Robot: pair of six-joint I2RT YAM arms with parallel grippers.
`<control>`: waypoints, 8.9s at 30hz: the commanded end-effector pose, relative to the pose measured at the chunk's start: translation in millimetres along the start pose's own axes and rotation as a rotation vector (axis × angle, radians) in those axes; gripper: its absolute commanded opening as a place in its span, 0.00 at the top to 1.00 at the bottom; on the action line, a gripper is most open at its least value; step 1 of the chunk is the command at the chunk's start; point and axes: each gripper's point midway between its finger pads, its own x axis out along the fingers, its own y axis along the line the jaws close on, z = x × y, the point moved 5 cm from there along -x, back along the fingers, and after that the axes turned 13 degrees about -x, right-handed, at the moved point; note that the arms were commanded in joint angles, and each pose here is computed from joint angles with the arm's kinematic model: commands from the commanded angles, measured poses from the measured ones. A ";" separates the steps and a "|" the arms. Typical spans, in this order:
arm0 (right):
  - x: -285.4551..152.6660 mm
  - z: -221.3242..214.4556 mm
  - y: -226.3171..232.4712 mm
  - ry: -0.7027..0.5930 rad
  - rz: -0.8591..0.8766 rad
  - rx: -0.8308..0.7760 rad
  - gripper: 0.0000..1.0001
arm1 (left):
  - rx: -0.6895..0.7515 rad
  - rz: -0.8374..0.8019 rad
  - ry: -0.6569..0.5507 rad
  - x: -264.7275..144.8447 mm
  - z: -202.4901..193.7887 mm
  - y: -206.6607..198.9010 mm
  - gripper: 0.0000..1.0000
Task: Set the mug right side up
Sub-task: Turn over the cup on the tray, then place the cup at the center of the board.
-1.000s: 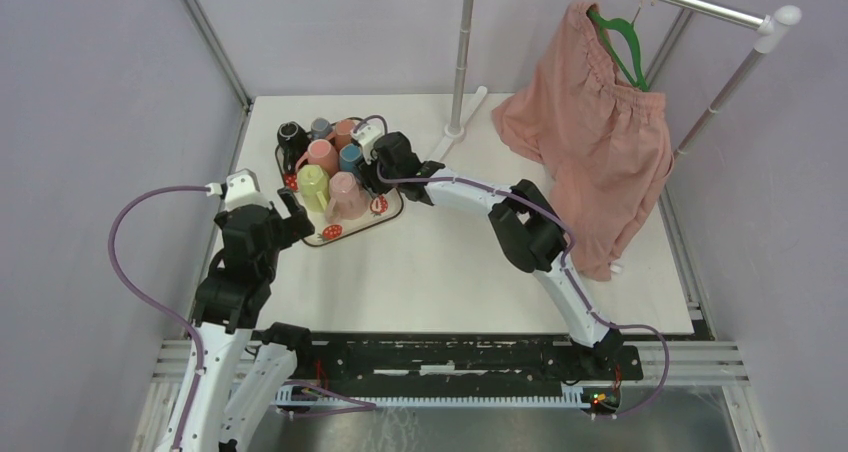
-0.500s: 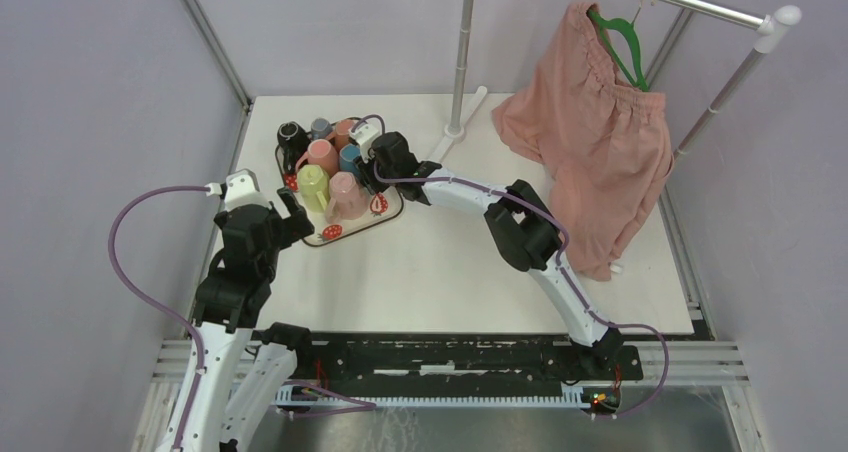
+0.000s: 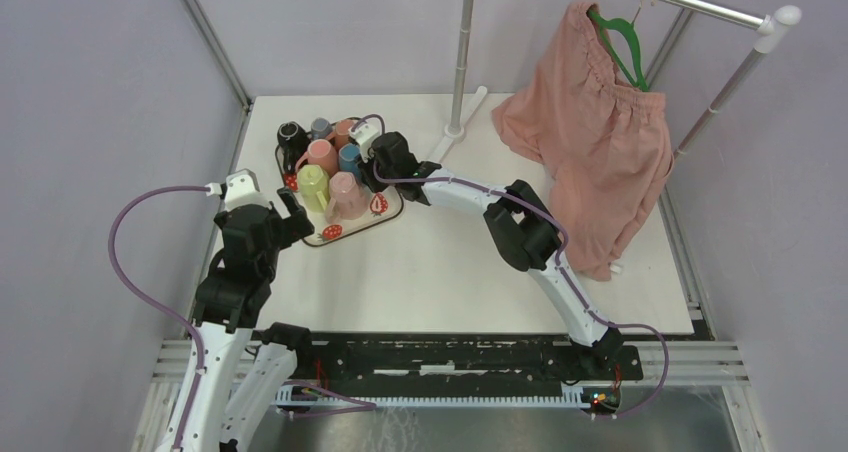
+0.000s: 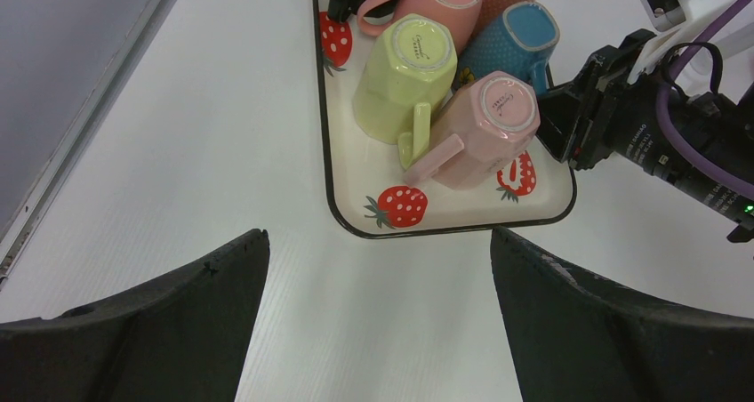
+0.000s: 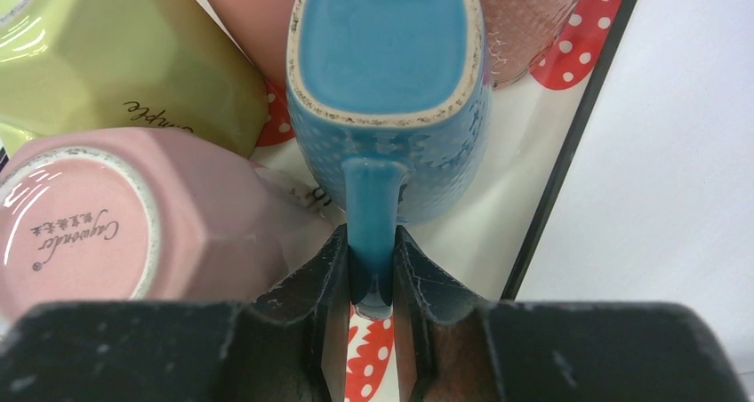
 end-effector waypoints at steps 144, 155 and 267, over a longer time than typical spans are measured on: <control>-378.9 98.1 38.4 -1.113 0.446 0.966 1.00 | -0.715 -1.511 0.337 -76.7 -32.8 -249.1 0.44; -372.7 92.8 41.9 -1.078 0.446 0.975 1.00 | -0.708 -1.533 0.346 -79.3 -31.4 -257.5 0.51; -417.8 -54.9 10.5 -0.562 -0.273 0.612 0.33 | 0.196 -0.950 0.328 34.3 -98.4 -271.8 0.98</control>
